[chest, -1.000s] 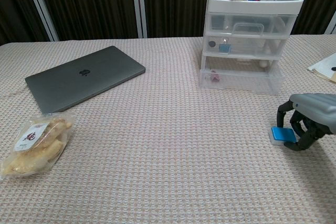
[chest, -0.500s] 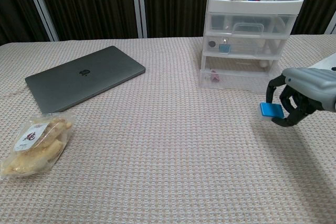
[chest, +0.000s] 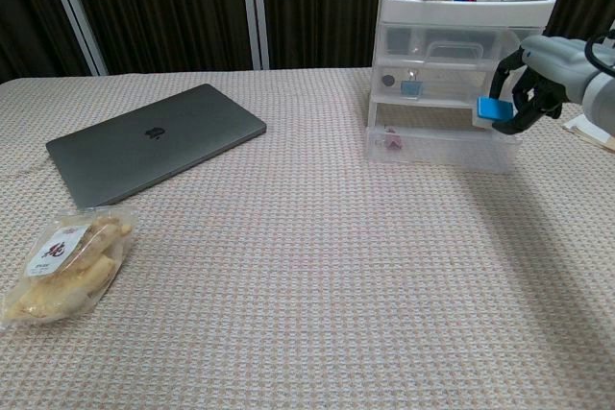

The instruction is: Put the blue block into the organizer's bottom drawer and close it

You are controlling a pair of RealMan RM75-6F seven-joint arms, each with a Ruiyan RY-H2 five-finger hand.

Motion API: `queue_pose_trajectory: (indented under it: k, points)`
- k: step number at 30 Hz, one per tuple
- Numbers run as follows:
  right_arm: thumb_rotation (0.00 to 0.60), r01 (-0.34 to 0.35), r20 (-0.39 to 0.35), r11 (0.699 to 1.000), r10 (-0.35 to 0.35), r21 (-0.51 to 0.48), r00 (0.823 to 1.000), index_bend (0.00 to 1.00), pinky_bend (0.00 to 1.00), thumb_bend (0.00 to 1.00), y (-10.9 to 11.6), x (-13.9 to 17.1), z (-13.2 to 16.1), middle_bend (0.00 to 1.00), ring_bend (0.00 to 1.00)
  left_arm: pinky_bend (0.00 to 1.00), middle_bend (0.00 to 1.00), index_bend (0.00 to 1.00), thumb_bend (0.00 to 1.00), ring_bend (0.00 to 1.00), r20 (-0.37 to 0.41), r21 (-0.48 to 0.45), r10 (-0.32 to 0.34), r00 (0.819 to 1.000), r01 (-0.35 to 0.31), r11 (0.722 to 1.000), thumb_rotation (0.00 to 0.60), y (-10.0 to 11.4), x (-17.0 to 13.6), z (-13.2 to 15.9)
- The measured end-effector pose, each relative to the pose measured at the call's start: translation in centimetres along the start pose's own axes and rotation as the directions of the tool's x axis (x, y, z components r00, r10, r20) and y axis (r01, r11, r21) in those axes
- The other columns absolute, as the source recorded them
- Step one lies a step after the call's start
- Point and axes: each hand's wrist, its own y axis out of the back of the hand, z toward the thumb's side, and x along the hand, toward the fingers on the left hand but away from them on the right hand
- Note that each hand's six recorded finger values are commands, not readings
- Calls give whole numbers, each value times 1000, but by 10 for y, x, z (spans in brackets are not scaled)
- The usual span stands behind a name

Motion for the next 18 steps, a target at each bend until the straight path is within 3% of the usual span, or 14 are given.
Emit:
queue_pose_trajectory:
  k: [5, 11, 18]
  points:
    - [600, 26, 47, 999, -25, -18, 999, 522, 590, 225, 2, -24, -9, 759, 749, 0, 0, 12, 152, 0, -2, -8, -15, 1000, 15, 1000, 600, -1, 1, 0]
    - [600, 14, 70, 1000, -12, -28, 997, 340, 590, 158, -12, -35, -12, 759, 749, 0, 0, 1, 151, 0, -1, -16, -31, 1000, 31, 999, 600, -3, 3, 2]
    - [600, 15, 55, 1000, -13, -22, 998, 296, 590, 141, -22, -31, -13, 759, 748, 0, 0, 1, 152, 0, 4, -22, -31, 1000, 31, 999, 600, -3, 3, 3]
